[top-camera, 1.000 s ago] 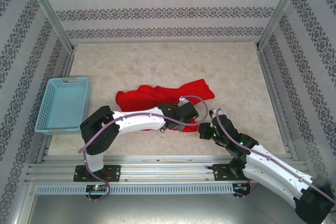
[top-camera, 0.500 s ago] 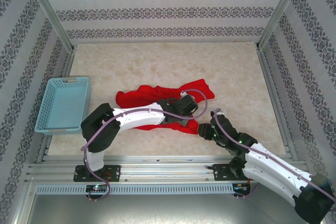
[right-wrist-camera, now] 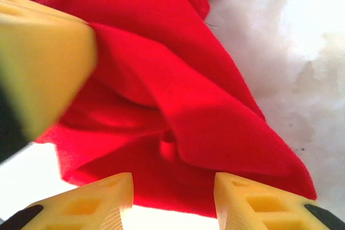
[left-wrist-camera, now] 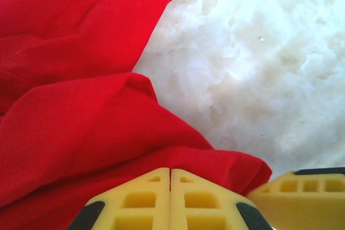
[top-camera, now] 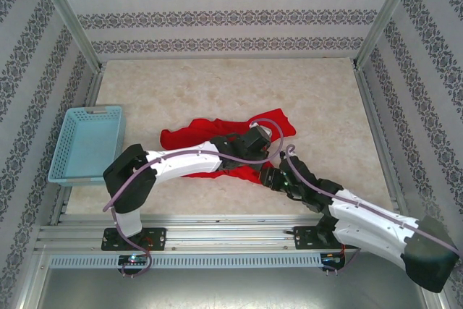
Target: Fold the inside-out t-shirt
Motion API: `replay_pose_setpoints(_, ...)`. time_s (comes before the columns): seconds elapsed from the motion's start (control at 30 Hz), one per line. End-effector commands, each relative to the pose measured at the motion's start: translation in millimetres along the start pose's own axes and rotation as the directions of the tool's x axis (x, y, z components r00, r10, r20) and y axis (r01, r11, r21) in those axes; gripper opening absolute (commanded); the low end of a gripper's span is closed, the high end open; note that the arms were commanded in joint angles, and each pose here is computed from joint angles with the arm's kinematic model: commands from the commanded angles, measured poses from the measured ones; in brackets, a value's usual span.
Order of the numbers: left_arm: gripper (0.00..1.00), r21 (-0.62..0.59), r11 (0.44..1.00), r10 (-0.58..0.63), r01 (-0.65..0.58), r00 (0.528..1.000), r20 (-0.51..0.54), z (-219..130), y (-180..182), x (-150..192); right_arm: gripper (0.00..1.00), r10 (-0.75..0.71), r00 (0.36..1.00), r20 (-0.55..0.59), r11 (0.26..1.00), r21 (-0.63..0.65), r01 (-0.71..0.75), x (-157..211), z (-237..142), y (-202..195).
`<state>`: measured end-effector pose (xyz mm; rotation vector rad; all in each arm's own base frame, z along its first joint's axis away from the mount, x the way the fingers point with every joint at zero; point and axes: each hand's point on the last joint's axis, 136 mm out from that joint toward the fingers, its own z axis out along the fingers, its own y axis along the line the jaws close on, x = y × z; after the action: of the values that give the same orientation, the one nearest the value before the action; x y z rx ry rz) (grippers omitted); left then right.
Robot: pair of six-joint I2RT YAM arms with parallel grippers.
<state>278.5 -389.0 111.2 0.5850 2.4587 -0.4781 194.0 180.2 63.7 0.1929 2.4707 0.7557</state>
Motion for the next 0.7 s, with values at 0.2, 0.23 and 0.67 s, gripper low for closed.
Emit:
replay_pose_setpoints(0.2,0.0,0.077,0.995,-0.06,0.056,0.997,0.051,-9,-7,-13,0.48,0.064,0.989,0.13,0.996,0.047,-0.071,-25,14,-10)
replay_pose_setpoints(0.23,0.0,0.084,0.995,-0.064,0.06,0.997,0.052,-9,-7,-14,0.48,0.064,0.99,0.128,0.996,0.046,-0.07,-26,17,-9)
replay_pose_setpoints(0.67,0.0,0.038,0.993,-0.112,0.11,0.992,0.054,-7,24,-14,0.0,0.038,0.992,0.12,0.993,0.109,-0.051,-38,18,-7)
